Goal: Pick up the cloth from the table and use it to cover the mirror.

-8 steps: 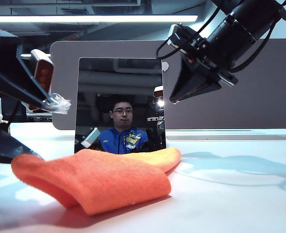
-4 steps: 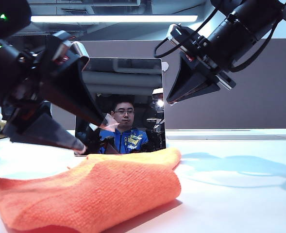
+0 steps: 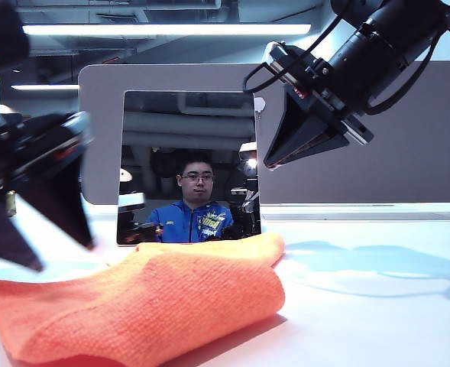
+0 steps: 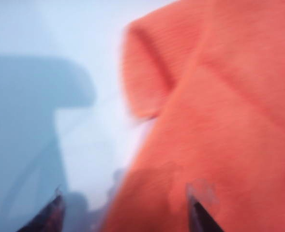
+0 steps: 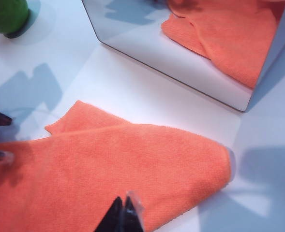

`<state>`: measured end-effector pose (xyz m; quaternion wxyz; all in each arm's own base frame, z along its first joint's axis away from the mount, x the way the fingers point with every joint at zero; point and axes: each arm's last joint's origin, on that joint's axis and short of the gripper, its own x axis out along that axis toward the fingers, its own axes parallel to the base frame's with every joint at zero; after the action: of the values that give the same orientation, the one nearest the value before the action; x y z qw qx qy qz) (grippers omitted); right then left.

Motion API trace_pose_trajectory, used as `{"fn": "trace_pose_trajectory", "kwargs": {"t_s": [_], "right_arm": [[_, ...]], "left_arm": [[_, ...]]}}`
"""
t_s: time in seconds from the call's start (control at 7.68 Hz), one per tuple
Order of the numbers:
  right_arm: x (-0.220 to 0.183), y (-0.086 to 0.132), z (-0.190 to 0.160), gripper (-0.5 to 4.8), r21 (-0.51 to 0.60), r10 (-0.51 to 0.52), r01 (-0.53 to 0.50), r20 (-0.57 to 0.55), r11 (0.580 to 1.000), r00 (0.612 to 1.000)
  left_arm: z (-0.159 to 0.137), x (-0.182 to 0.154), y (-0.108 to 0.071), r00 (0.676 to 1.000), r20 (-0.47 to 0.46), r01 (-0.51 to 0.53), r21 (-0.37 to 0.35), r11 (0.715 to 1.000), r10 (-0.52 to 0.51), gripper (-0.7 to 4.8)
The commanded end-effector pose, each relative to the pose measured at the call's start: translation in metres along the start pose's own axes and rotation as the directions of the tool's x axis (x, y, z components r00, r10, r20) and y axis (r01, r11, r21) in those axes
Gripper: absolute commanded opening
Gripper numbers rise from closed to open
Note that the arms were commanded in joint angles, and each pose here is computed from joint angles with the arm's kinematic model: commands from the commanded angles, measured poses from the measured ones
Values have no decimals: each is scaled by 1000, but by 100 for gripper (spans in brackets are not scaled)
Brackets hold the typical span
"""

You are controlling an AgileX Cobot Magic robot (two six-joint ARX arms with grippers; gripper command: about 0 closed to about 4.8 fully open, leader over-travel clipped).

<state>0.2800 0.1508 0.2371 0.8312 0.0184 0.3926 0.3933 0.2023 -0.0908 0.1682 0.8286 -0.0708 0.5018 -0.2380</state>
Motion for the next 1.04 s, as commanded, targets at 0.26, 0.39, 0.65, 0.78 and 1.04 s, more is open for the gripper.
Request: {"fn": "trace_pose_trajectory", "kwargs": {"t_s": [0.26, 0.39, 0.65, 0.78, 1.04], "right_arm": [[-2, 2, 2, -1, -34, 9, -8, 8, 999, 1000], [-2, 2, 2, -2, -36, 8, -8, 8, 999, 1000], [-2, 1, 2, -2, -54, 2, -1, 9, 999, 1000], [-2, 1, 2, -2, -55, 2, -1, 9, 999, 1000], [-2, 1, 2, -1, -55, 2, -1, 10, 999, 1000]], "left_arm": [[-2, -6, 11, 997, -46, 65, -77, 995, -69, 327], [-6, -6, 12, 994, -87, 57, -94, 994, -65, 327], [-12, -7, 12, 988, -143, 44, -109, 993, -60, 314], [-12, -7, 12, 988, -145, 44, -110, 993, -60, 280], [-9, -6, 12, 992, -111, 53, -96, 994, -64, 268]]}}
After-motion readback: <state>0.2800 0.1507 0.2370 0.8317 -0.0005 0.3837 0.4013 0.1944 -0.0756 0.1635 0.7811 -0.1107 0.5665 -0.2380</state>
